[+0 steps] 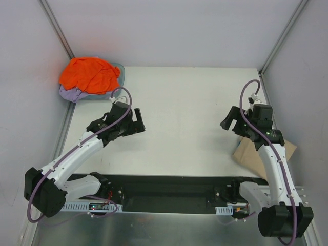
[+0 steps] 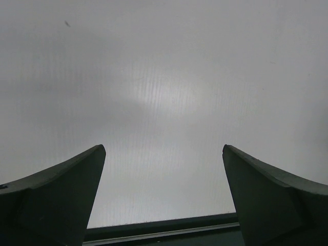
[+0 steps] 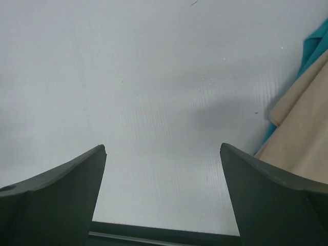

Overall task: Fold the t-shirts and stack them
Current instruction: Put the neatly folded tshirt into the corner of the board with the right arm

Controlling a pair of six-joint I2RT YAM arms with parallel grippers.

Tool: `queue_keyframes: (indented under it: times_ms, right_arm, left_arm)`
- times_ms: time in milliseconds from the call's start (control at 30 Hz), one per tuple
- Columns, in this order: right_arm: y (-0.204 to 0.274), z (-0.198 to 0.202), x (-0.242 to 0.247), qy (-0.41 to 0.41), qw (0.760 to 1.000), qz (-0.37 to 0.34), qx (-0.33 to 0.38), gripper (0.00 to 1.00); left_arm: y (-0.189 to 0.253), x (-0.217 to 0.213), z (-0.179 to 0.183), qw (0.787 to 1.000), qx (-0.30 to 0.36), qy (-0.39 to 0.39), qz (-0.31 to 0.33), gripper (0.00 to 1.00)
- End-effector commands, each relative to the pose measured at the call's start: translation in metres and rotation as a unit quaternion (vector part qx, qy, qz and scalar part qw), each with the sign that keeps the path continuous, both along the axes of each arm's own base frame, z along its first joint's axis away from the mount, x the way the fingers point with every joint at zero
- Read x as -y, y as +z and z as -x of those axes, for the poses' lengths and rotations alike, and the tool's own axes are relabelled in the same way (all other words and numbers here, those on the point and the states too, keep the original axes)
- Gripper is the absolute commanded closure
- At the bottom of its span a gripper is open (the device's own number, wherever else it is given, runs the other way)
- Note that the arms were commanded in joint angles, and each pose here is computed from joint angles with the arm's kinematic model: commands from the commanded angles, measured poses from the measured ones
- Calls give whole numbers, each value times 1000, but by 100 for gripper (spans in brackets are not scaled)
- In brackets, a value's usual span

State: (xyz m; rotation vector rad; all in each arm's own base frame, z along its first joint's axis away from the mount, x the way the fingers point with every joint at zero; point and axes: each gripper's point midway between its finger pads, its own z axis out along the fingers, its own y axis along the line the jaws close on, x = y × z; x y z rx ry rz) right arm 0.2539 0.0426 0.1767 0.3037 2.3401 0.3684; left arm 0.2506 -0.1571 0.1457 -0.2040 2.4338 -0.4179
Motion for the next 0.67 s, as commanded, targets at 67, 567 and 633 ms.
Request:
queue_keyframes:
  times_ms: [67,567,633]
  right_arm:
    - [-1,-33,-42,64,993,-63,74,3]
    - [-58,-47,-79,120,992,-36,25,3]
    - [-53,-48,-82,126,991,-38,36,3]
  left_arm:
    - [8,-48,15,992,-4,115,-43,1]
    - [-5,-70,6,983,-23,177,-43,1]
    - [-5,-71,5,983,-20,179,-42,1]
